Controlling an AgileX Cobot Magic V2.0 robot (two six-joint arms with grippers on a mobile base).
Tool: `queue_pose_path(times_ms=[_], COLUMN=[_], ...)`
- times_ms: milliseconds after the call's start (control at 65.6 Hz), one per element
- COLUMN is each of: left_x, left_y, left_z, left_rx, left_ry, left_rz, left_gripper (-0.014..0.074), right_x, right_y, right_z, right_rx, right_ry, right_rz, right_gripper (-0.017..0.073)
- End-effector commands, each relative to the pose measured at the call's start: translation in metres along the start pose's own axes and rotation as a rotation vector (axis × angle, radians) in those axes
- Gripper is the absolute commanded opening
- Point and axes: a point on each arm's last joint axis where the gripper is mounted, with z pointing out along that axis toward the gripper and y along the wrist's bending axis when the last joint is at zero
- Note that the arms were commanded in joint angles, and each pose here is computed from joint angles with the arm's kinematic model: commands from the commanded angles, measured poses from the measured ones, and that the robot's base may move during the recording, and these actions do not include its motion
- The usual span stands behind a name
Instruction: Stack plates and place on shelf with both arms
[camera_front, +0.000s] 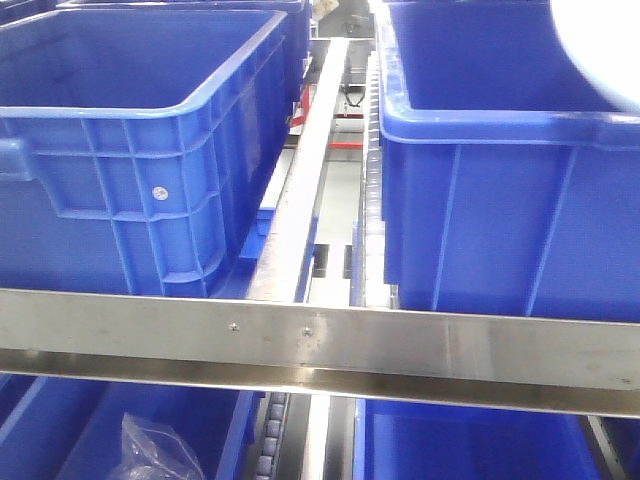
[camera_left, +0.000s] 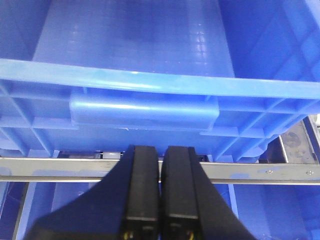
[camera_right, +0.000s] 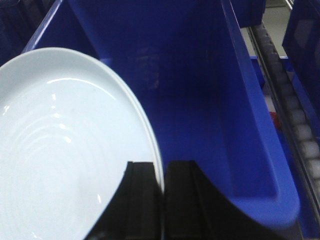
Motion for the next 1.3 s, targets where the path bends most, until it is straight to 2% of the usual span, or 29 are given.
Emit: queue_pose_path(times_ms=[0,213,472,549,594,655,716,914,1097,1204,1280], left_x=[-0.017,-0.017,-0.017,-0.017,-0.017,-0.017,-0.017,-0.017,-0.017,-0.017,-0.017], left_y=[-0.001,-0.001,-0.001,-0.001,-0.001,-0.001,-0.001,-0.001,-0.001,-0.001,-0.001], left_z=[-0.003,-0.003,-0.003,-0.003,-0.003,-0.003,-0.003,-0.003,-0.003,-0.003,-0.003], left_rx=[0.010,0.010,0.010,0.010,0.010,0.010,0.010,0.010,0.010,0.010,0.010], left_ry=[-0.111,-0.111,-0.111,-0.111,-0.111,-0.111,-0.111,-0.111,-0.111,-0.111,-0.111], left_rz=[-0.013,-0.013,-0.013,-0.013,-0.013,-0.013,-0.013,-0.013,-0.013,-0.013,-0.013], left_gripper=[0.0087,0.0087,0.0087,0.0087,0.0087,0.0087,0.0087,0.0087,0.0087,0.0087,0.0087], right_x=[-0.039,-0.073,-0.082,-0.081,-0.082,-0.082,-0.083,-0.084,-0.076,-0.059,-0.044], right_y=[0.007,0.016,0.016,0.016,0.016,0.015,0.012,0.010,0.009,0.007,0.005], right_z=[0.017,0.079,0.149,0.162,0.169,0.171,0.171,0.163,0.128,0.094,0.065], right_rx=[-0.027,-0.036,-0.029,-0.033,-0.032,-0.031,-0.023,-0.011,-0.015,-0.022,-0.032], right_ry=[-0.141,-0.134,-0.115,-0.123,-0.127,-0.134,-0.142,-0.125,-0.155,-0.187,-0.238], right_rz=[-0.004,-0.007,-0.006,-0.006,-0.006,-0.005,-0.003,-0.001,-0.001,-0.002,-0.002], right_gripper=[0.0048,0.0048,0.0067,0.0201,0.0377,0.0544,0.0635,0.0557,0.0435,0.0270,0.0036])
